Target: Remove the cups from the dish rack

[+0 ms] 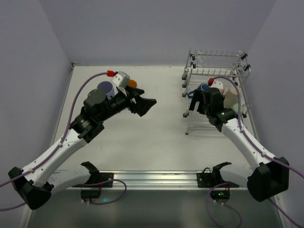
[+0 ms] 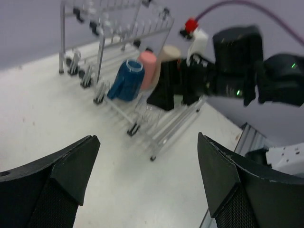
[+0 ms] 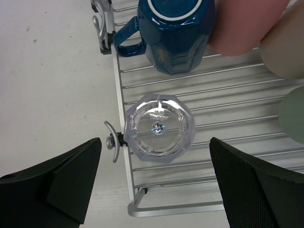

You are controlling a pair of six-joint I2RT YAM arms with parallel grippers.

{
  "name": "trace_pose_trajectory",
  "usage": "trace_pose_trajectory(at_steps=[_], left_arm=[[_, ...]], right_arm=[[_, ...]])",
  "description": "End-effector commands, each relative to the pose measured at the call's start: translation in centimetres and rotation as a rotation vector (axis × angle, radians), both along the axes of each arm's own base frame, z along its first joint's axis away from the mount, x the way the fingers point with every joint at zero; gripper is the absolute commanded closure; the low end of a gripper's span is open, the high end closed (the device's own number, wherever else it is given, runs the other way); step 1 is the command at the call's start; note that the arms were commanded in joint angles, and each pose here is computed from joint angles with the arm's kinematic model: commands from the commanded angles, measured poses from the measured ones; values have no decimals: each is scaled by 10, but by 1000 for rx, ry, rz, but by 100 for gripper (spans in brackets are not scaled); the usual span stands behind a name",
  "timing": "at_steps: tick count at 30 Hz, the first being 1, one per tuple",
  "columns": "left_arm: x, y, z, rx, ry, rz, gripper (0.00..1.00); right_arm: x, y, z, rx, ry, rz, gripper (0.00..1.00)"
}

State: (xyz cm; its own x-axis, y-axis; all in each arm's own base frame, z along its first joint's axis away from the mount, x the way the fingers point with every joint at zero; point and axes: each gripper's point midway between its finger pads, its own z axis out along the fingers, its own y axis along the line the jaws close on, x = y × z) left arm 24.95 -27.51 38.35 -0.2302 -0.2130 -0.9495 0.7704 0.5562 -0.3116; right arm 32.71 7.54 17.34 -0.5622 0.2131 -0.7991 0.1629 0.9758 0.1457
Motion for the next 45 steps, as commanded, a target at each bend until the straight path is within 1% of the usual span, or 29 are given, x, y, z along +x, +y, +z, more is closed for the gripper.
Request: trace_pose_trajectory(at_steps=[1,2,3,5,6,10,12,13,15,17,18,20,21,22,24,25,26,27,28,29,30,31,32,34,35,36,40,42,45], left_arm=[[-20,3,-77,70,177,-52,8],[-27,8,-80,62,176,-52,8],[-32,11,-102,83,212,-55,8],[-41,17,-111,75,228,-57,8],[-45,19,-125,86,251,-60,8],[-53,18,-142,87,279,-90,8],[-57,15,-147,87,298,-118,8],[-55,12,-141,64,272,-128,8],[-56,7,-142,60,282,-150,8],[-54,1,-139,42,284,-170,8],[-56,-2,-137,34,288,-191,8],[-56,-9,-131,2,291,-215,8],[-56,-12,-127,-15,290,-227,8],[-55,-17,-119,-43,270,-242,8],[-57,-27,-116,-71,297,-286,8],[-59,-35,-114,-99,316,-330,8],[-60,-39,-110,-117,320,-356,9],[-58,-44,-99,-150,297,-375,9],[-58,-47,-97,-165,304,-392,10],[-58,-52,-100,-183,347,-411,10],[-57,-55,-90,-217,325,-428,10],[-58,-58,-84,-240,340,-441,11],[-56,-62,-86,-244,352,-451,11],[-57,-66,-76,-279,353,-468,11],[-56,-68,-77,-288,362,-472,12],[-60,-70,-70,-309,344,-495,12],[-63,-78,-71,-338,373,-522,16],[-61,-81,-75,-338,383,-514,17],[-58,-82,-77,-341,385,-497,22]], right_arm=[[15,-13,13,-47,-27,-81,2],[16,-13,10,-46,-20,-87,3],[19,-13,9,-50,-17,-92,4],[22,-13,-2,-66,19,-101,5],[24,-13,-3,-68,27,-104,6],[29,-10,-20,-78,78,-110,6],[31,-10,-27,-80,95,-120,11],[31,-10,-27,-79,95,-125,14],[31,-12,-23,-73,78,-142,35],[32,-16,-12,-73,36,-162,51],[29,-20,3,-64,-8,-176,58],[24,-24,21,-50,-62,-186,60],[21,-25,29,-39,-85,-186,65],[13,-24,50,-1,-143,-172,65],[2,-16,63,70,-193,-125,66],[-9,2,79,186,-259,-34,66],[-15,14,86,253,-292,19,66],[-18,27,104,337,-365,82,65],[-32,37,120,409,-423,148,65],[-44,57,115,512,-399,232,65],[-51,65,121,565,-418,280,65],[-60,72,141,624,-484,332,65],[-69,84,135,693,-450,388,65],[-79,94,151,751,-492,467,65],[-83,97,151,781,-476,480,65],[-89,104,157,807,-489,536,65],[-98,118,153,885,-451,623,64],[-102,122,150,923,-438,646,64],[-107,127,145,955,-418,679,65]])
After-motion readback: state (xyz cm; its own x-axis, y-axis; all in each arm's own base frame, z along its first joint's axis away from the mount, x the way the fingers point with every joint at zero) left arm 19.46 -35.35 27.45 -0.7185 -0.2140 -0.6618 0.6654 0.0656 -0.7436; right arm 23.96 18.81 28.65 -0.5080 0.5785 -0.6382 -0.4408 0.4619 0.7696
